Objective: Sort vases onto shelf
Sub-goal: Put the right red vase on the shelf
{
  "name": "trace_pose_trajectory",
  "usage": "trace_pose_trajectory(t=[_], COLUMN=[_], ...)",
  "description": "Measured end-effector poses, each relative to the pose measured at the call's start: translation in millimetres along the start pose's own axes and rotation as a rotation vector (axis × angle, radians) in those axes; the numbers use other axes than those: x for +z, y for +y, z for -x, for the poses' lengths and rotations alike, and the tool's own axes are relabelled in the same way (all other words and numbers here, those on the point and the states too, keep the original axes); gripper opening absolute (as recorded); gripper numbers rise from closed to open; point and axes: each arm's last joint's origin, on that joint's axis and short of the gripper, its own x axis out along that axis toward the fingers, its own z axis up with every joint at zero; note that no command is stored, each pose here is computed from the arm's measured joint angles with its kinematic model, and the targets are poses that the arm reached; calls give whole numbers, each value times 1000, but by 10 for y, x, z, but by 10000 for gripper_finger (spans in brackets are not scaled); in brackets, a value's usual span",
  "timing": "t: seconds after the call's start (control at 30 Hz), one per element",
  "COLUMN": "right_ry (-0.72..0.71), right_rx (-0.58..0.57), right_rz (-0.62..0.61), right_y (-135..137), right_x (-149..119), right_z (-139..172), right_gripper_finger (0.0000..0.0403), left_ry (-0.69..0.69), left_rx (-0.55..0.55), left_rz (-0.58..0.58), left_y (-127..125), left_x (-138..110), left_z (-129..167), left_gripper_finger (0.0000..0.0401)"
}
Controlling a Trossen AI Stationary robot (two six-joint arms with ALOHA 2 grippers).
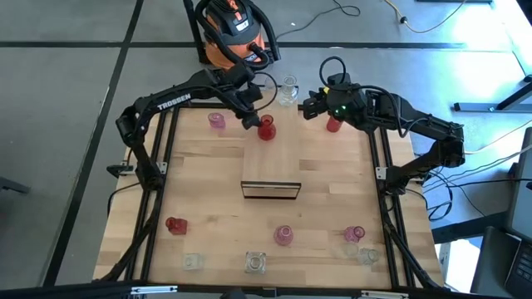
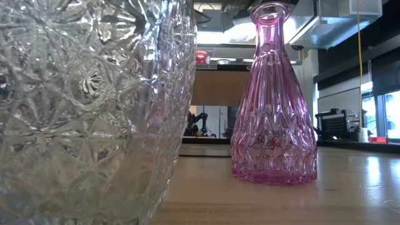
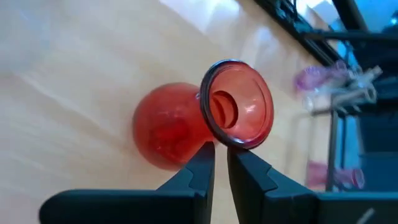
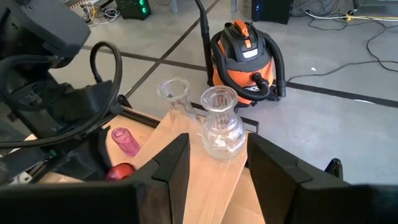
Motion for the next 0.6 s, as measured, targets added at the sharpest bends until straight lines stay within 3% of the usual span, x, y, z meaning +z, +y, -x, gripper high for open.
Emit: trace_pose_trajectory(t=[0.3,0.6], right_ry=[8,10], right_rx=[28,31], right_rz=[-8,-19], right_y=[15,17], right_x=[4,3], right_z=[0,1], right_gripper_finger=[144,144], left_ry=[-103,-100], left_rx=[42,75], left_rz=[-40,-55], left_y=[-37,20], left_x=[108,155], left_z=[-42,-325], left_gripper_finger=[37,37])
